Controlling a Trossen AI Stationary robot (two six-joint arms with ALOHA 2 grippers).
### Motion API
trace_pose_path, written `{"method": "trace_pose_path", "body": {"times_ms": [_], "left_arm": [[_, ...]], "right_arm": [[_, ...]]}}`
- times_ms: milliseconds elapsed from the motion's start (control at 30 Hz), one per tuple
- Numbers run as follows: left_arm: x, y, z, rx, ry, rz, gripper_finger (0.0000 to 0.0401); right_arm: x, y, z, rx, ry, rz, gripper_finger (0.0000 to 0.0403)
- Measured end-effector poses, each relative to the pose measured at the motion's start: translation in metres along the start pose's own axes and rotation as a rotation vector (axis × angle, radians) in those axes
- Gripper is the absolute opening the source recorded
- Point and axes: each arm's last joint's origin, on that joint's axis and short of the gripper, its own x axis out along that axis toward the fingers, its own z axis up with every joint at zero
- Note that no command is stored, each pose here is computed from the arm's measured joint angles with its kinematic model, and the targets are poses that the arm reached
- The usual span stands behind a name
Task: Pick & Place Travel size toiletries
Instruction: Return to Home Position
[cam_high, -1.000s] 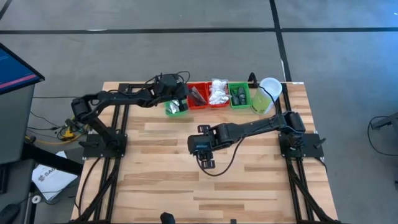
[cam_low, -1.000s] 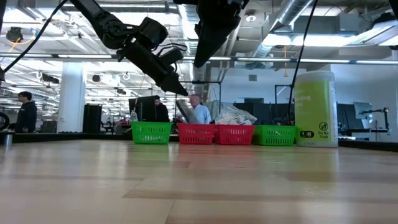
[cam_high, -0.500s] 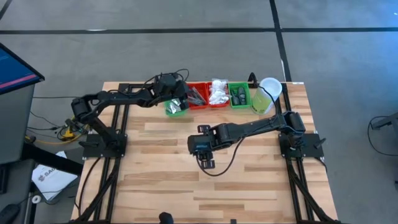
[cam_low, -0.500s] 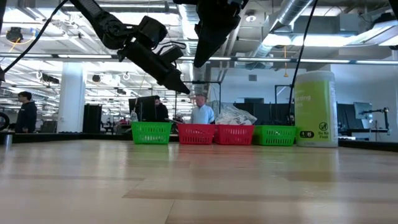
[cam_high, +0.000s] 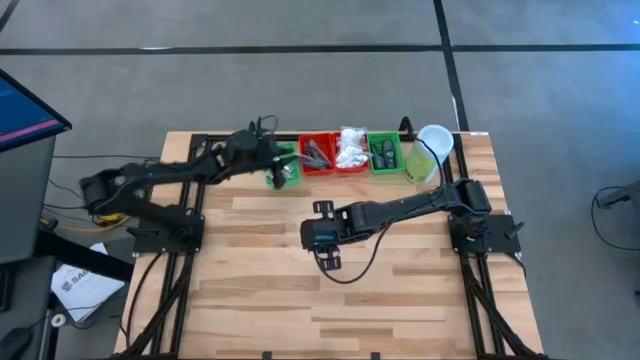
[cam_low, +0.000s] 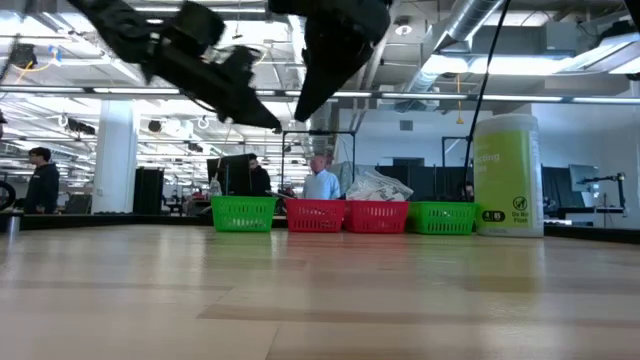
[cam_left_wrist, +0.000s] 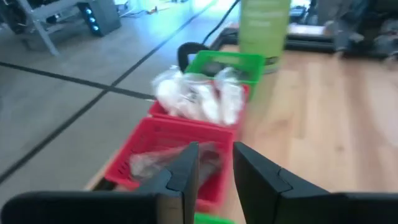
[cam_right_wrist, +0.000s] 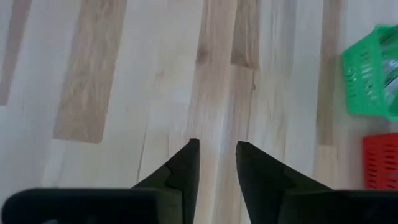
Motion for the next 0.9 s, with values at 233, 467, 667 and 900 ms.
{"method": "trace_pose_path", "body": {"times_ms": [233,467,667,900], "left_arm": [[-0.053,-0.031,-0.013,0.02,-0.116,-0.071,0.009],[-0.089,-0.052,-0.028,0.04,-0.209,-0.067,0.009],[-0.105,-0.063,-0.045,-0.012,-0.244,-0.113,0.009],[-0.119,-0.076,-0.062,-0.062,-0.272,-0.212,0.009]], "right_arm": [[0.001,-0.022,-0.005,0.08,-0.077,-0.036,0.0087],[-0.019,-0.036,-0.041,0.211,-0.289,-0.067,0.0087],[-0.035,-0.044,-0.084,0.299,-0.48,-0.097,0.0087],[-0.052,-0.046,-0.13,0.373,-0.654,-0.119,0.0087]]}}
